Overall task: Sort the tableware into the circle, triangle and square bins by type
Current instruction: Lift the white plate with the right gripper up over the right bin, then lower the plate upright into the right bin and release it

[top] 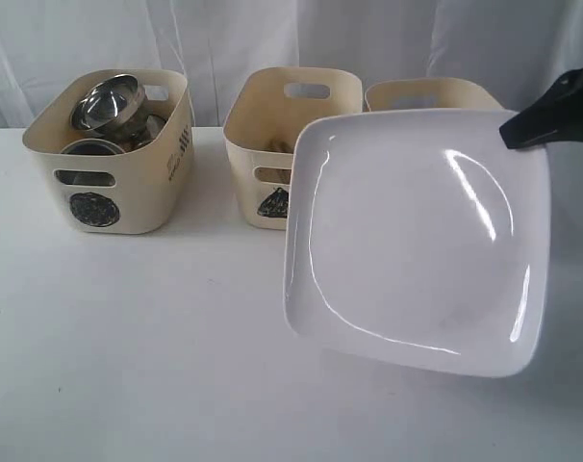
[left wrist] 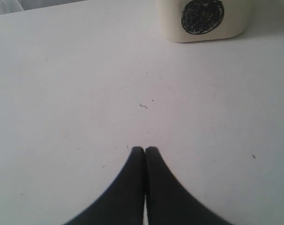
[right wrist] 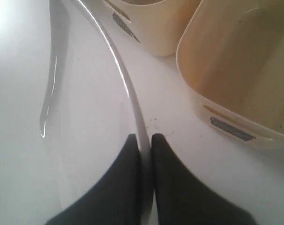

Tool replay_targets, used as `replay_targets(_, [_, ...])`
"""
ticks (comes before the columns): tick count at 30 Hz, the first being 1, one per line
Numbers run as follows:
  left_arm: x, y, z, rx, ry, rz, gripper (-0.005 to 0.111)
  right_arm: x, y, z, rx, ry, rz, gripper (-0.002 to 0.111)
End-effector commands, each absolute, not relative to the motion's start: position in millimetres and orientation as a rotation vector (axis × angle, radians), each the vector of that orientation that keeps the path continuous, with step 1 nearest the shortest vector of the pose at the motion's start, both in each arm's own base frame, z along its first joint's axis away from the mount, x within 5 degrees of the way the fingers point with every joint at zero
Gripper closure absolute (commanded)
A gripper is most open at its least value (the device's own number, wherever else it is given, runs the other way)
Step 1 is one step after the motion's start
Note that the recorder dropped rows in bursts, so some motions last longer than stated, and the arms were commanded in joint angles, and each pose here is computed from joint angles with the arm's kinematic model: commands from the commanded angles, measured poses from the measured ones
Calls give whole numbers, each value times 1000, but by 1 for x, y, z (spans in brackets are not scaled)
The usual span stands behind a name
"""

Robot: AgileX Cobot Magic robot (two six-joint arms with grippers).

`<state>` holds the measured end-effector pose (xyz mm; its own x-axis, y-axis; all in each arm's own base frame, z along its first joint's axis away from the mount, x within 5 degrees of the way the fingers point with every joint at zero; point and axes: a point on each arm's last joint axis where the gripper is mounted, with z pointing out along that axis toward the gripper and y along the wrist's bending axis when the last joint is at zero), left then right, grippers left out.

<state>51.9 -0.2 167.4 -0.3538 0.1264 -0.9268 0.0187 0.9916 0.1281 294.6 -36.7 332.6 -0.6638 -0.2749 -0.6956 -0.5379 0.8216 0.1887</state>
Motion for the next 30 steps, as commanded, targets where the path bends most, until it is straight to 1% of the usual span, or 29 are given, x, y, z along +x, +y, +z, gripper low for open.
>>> replay_targets(1, [52, -1, 167, 98, 1928, 95, 107, 295, -45, 362, -476, 2253, 523, 108])
replay_targets(11, [52, -1, 167, 98, 1928, 95, 107, 293, -71, 405, -364, 2161, 466, 108])
replay_targets(15, [52, -1, 167, 98, 1928, 95, 107, 300, -88, 421, -283, 2074, 535, 108])
replay_targets(17, [52, -1, 167, 98, 1928, 95, 107, 306, -98, 426, -235, 2026, 528, 108])
replay_targets(20, [52, -1, 167, 98, 1928, 95, 107, 321, -117, 427, -151, 1969, 504, 108])
replay_targets(26, [52, -1, 167, 98, 1928, 95, 107, 370, -153, 408, 9, 1879, 527, 108])
replay_targets(30, [52, -1, 167, 98, 1928, 95, 107, 389, -168, 395, 64, 1859, 494, 108])
